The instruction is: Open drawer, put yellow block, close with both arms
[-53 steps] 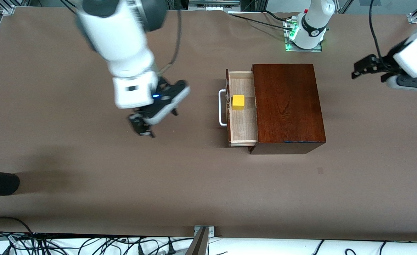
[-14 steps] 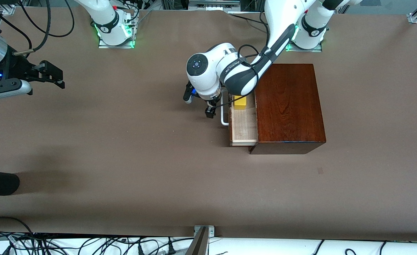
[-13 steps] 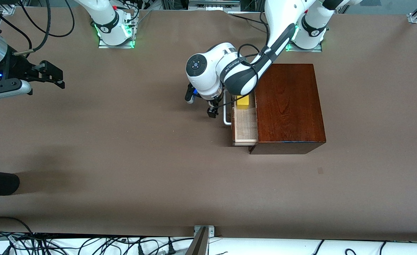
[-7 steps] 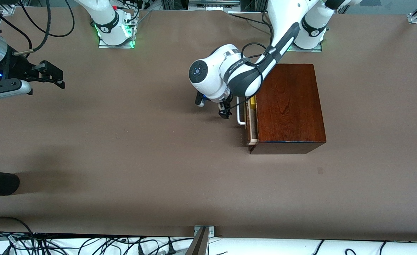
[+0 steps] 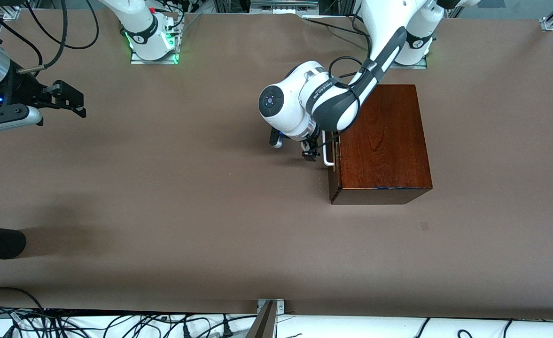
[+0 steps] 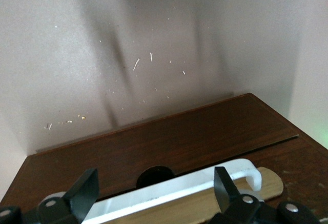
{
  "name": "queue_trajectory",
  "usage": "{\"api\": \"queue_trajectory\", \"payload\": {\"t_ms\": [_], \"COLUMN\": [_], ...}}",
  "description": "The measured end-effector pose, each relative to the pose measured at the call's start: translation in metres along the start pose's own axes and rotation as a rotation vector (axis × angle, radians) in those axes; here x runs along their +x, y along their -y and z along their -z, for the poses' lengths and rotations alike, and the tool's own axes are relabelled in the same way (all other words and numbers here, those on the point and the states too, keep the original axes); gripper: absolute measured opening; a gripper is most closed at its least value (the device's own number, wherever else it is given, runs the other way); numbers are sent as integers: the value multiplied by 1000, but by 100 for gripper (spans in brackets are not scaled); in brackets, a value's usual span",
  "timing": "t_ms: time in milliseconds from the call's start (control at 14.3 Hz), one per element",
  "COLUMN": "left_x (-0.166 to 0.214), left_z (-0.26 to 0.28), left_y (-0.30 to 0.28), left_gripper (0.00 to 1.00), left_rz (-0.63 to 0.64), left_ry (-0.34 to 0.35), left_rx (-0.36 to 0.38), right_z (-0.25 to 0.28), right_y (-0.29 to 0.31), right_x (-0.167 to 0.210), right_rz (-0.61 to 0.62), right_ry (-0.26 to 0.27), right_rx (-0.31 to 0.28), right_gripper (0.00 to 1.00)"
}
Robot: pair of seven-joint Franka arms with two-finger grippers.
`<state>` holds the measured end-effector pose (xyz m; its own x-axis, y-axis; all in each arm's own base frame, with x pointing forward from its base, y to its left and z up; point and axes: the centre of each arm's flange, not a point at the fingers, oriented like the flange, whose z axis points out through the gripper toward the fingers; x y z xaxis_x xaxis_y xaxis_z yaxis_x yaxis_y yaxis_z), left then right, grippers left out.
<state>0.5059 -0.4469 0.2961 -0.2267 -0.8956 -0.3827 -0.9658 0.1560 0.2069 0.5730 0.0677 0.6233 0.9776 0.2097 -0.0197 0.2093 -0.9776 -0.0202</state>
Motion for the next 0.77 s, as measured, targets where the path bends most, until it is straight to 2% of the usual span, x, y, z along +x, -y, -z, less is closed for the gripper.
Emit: {"api": "queue_trajectory", "payload": {"t_ms": [279, 419, 559, 768], "left_x": [-14, -33, -72, -167], "left_z": [34, 72, 116, 155], "left_y": [-6, -13, -21, -23], "left_gripper": [100, 100, 100, 100], "left_rz": [22, 95, 223, 438], "left_ry": [-21, -50, -85, -115], "left_rx": [50, 106, 158, 162], "right_z": [0, 0, 0, 0], "right_y": [0, 0, 0, 0], "right_x": [0, 0, 0, 0], "right_rz": [-1, -1, -1, -1], "right_ry": [0, 0, 0, 0], "right_rx": [0, 0, 0, 0], "right_gripper": [100, 100, 100, 100]}}
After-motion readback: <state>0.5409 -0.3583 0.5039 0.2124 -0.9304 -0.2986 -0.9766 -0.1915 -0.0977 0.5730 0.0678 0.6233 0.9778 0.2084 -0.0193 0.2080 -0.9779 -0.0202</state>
